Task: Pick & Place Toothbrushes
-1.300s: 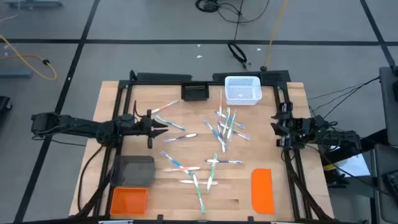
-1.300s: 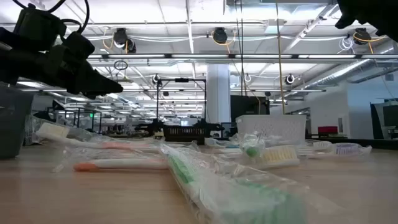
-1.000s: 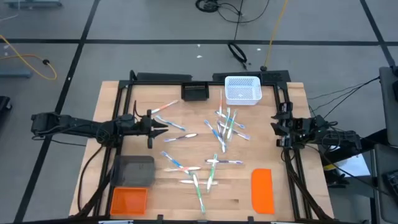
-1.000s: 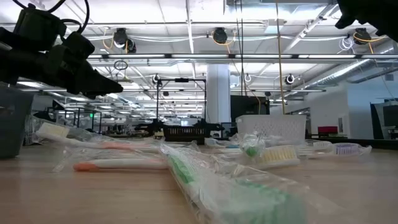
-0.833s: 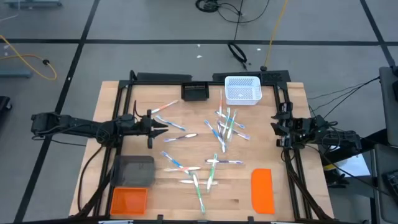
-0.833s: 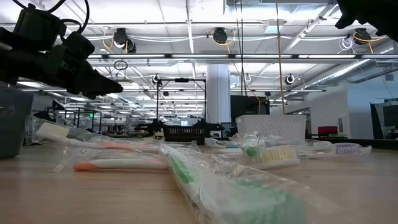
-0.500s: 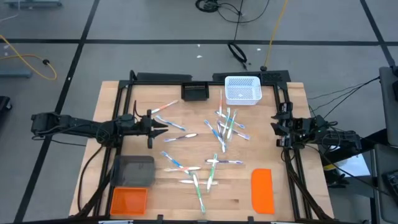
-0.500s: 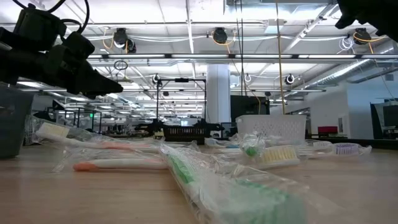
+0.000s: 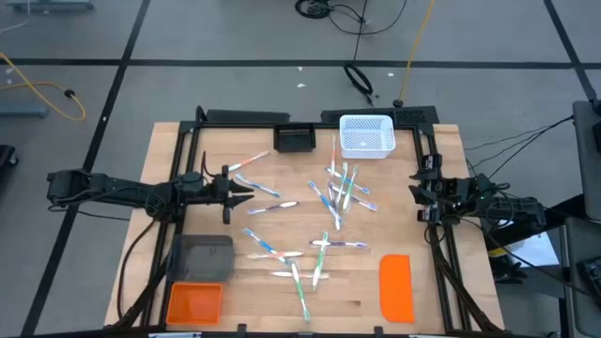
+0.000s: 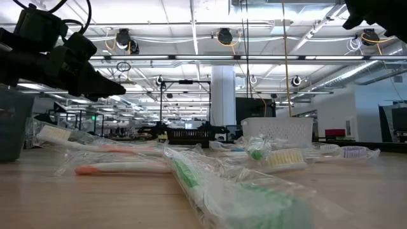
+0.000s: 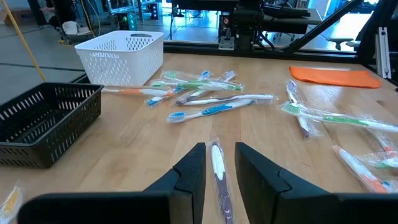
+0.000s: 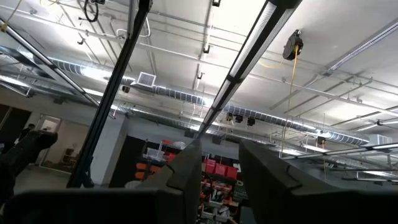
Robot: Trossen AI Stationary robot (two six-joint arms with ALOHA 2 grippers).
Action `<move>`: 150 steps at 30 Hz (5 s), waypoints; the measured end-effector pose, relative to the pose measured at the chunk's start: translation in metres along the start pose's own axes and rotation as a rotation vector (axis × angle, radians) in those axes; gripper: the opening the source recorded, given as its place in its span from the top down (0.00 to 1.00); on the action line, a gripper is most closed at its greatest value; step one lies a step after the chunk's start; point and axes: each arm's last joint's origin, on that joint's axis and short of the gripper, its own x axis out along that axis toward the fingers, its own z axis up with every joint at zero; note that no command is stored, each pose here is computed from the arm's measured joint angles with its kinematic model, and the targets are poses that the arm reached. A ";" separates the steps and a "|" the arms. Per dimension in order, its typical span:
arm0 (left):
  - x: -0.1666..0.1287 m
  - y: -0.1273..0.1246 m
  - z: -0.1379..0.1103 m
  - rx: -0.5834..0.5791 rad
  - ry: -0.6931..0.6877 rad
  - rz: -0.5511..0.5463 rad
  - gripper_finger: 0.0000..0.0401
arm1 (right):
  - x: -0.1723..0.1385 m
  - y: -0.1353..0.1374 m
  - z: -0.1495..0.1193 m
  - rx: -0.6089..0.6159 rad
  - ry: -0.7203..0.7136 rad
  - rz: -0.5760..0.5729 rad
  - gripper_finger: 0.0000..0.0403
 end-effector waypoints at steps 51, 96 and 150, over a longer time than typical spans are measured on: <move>0.000 0.000 0.000 0.001 0.000 0.000 0.79 | 0.000 0.000 0.000 0.000 0.000 0.000 0.75; 0.000 0.001 0.002 -0.044 -0.022 0.025 0.79 | 0.063 0.018 -0.108 -0.063 1.186 0.250 0.75; 0.000 0.001 0.002 -0.051 -0.023 0.026 0.79 | 0.050 0.068 -0.179 -0.579 1.380 0.234 0.54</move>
